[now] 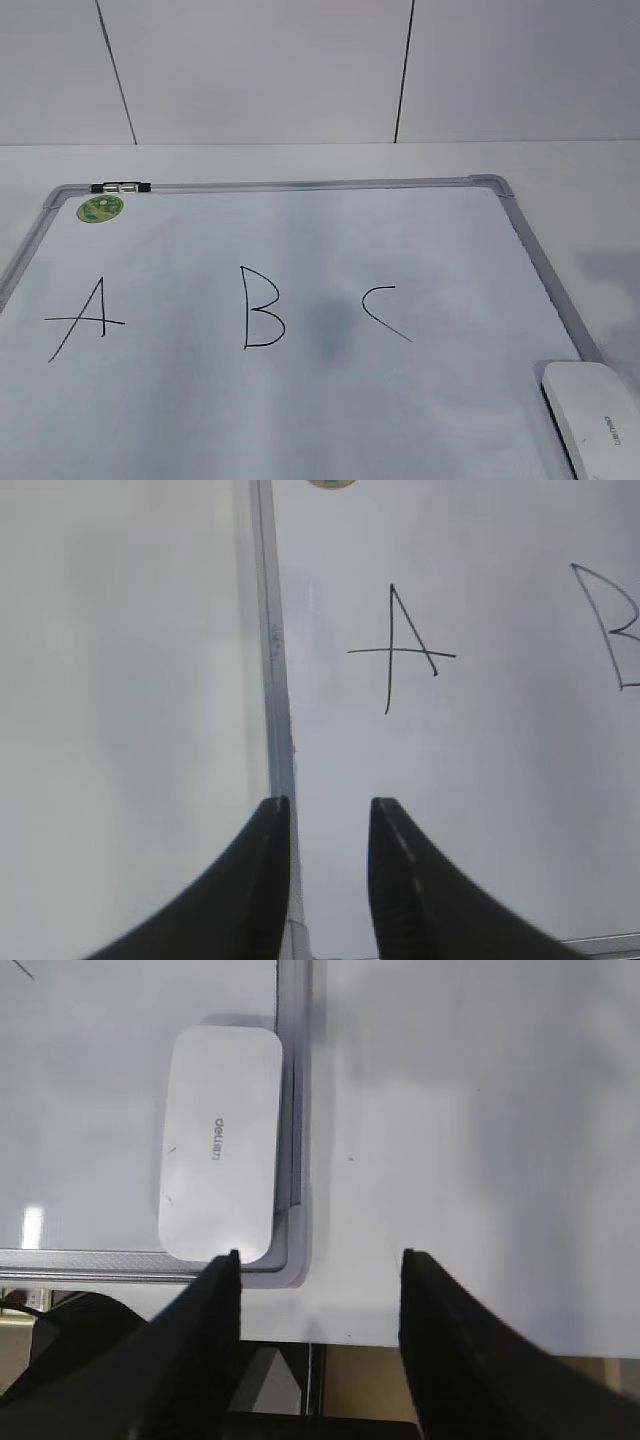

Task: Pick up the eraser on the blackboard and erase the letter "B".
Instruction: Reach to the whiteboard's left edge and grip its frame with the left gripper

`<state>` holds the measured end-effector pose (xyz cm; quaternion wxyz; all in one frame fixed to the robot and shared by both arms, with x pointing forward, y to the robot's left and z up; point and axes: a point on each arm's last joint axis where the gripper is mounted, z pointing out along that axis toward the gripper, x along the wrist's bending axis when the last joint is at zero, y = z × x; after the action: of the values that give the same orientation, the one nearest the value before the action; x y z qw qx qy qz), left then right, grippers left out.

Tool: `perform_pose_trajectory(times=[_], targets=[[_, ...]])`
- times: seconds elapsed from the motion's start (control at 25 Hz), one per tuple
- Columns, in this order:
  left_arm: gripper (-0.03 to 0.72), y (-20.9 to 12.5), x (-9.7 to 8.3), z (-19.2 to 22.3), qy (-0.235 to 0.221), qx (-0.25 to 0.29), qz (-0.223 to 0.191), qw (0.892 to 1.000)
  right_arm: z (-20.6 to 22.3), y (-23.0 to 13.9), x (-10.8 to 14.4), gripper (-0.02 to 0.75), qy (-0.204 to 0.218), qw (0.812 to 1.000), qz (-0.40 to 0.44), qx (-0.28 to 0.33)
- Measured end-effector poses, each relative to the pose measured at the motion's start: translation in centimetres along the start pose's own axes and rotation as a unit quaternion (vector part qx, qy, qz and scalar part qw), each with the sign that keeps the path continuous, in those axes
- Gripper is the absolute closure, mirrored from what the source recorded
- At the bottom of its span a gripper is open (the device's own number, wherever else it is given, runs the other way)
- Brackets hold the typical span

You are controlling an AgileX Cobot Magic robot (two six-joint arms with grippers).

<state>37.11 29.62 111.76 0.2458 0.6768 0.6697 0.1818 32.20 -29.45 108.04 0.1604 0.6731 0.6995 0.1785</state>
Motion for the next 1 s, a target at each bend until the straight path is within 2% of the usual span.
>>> perform_pose_trajectory(times=[0.24, 0.48, 0.64, 1.0], targets=[[0.47, 4.5, 0.7, 4.5, 0.006, 0.116, 0.005, 0.993, 1.7, 2.7, 0.4, 0.35, 0.024, 0.998, 0.012, 0.057], [0.47, 7.5, 1.4, 9.9, 0.004, 0.185, 0.015, 0.983, 4.0, 4.0, 0.4, 0.35, 0.029, 0.993, 0.017, 0.116], [0.47, 7.8, 1.9, 13.8, 0.004, 0.215, 0.02, 0.976, 4.7, 4.3, 0.4, 0.351, 0.029, 0.99, 0.018, 0.134], [0.47, 7.7, 2.8, 20.5, 0.005, 0.234, 0.03, 0.972, 4.8, 4.4, 0.6, 0.351, 0.04, 0.99, 0.024, 0.136]])
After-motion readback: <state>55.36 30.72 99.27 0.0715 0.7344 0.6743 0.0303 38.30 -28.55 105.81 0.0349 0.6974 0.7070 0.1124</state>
